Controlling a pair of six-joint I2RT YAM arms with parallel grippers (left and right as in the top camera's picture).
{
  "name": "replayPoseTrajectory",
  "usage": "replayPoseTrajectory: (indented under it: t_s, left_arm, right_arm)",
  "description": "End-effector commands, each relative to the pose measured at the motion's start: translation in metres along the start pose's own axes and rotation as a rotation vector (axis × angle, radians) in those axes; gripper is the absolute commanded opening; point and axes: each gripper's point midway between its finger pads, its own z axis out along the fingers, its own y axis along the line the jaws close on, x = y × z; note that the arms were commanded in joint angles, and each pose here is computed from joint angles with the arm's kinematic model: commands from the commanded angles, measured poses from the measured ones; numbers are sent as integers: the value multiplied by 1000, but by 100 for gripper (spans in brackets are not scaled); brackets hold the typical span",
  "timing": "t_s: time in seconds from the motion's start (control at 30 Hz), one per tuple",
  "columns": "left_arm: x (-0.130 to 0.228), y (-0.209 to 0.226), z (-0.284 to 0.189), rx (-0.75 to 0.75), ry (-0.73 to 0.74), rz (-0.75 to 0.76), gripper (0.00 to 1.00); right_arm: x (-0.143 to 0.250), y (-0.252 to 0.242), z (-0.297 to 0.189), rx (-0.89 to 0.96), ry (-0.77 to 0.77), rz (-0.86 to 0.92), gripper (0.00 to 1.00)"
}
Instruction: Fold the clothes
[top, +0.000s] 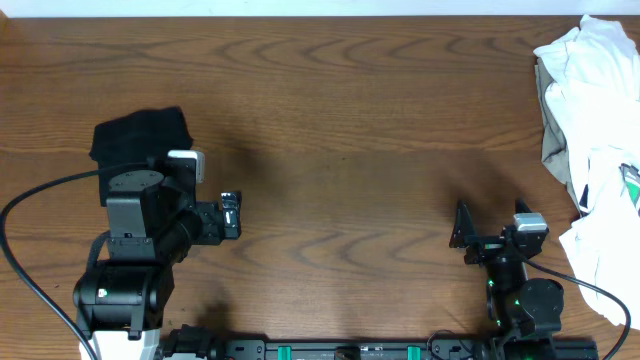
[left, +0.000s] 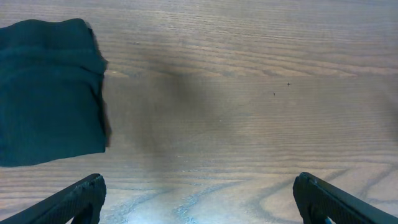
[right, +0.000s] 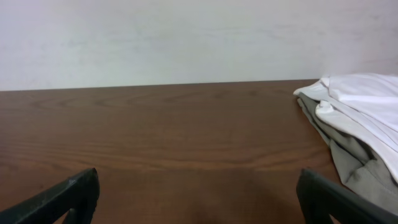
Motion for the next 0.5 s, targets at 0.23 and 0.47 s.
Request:
replayPoseTrajectory:
  t_s: [0.23, 0.47]
  left_arm:
    - [-1, -4, -16, 9, -66, 9, 98]
    - [10, -5, -23, 12, -105, 16, 98]
  right_arm:
    - [0, -1, 0, 0, 0, -15, 99]
    - [0, -1, 0, 0, 0, -15, 99]
